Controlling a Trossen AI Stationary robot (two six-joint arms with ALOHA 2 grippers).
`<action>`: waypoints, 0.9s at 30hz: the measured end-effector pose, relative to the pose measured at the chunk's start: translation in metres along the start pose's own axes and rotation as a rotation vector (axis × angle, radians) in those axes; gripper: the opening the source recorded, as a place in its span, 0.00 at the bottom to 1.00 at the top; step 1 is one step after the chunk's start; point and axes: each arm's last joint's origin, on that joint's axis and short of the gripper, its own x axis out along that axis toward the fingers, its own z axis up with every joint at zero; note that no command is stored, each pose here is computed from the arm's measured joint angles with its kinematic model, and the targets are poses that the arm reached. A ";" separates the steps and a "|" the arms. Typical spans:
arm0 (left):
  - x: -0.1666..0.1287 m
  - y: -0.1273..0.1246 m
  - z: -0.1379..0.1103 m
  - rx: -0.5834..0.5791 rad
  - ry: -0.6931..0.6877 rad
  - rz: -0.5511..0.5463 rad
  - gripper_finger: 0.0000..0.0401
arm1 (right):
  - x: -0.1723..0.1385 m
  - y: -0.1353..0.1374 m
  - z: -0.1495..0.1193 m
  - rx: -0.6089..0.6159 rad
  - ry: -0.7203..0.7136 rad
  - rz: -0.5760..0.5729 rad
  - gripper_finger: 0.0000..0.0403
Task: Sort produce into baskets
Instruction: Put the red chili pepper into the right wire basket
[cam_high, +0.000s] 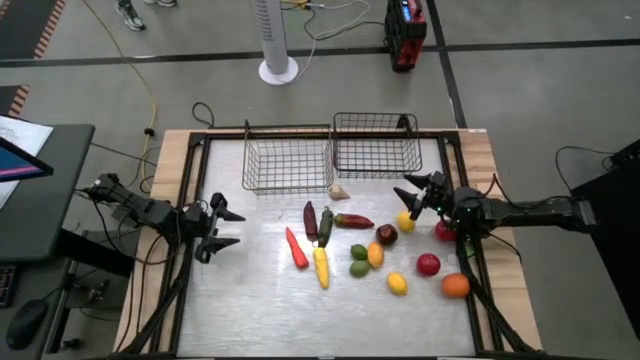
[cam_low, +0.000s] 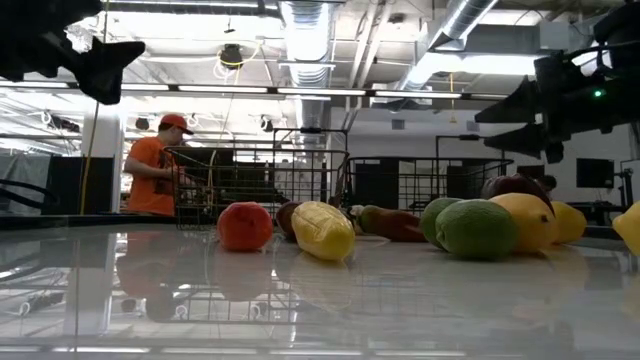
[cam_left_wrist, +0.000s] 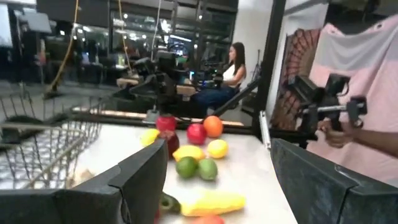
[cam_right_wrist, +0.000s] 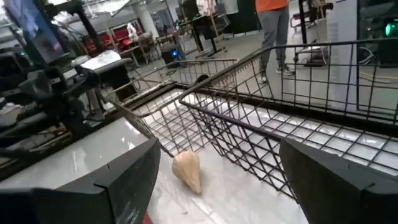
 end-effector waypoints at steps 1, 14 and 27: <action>0.000 0.000 0.000 0.001 -0.004 0.001 0.68 | 0.000 0.000 0.000 0.013 0.002 0.003 0.88; -0.011 0.004 0.045 0.183 -0.434 0.210 0.68 | 0.001 0.041 0.022 -0.256 0.350 0.236 0.83; -0.016 0.004 0.054 -0.044 -0.553 0.121 0.68 | 0.065 0.112 0.036 -0.592 0.695 0.244 0.83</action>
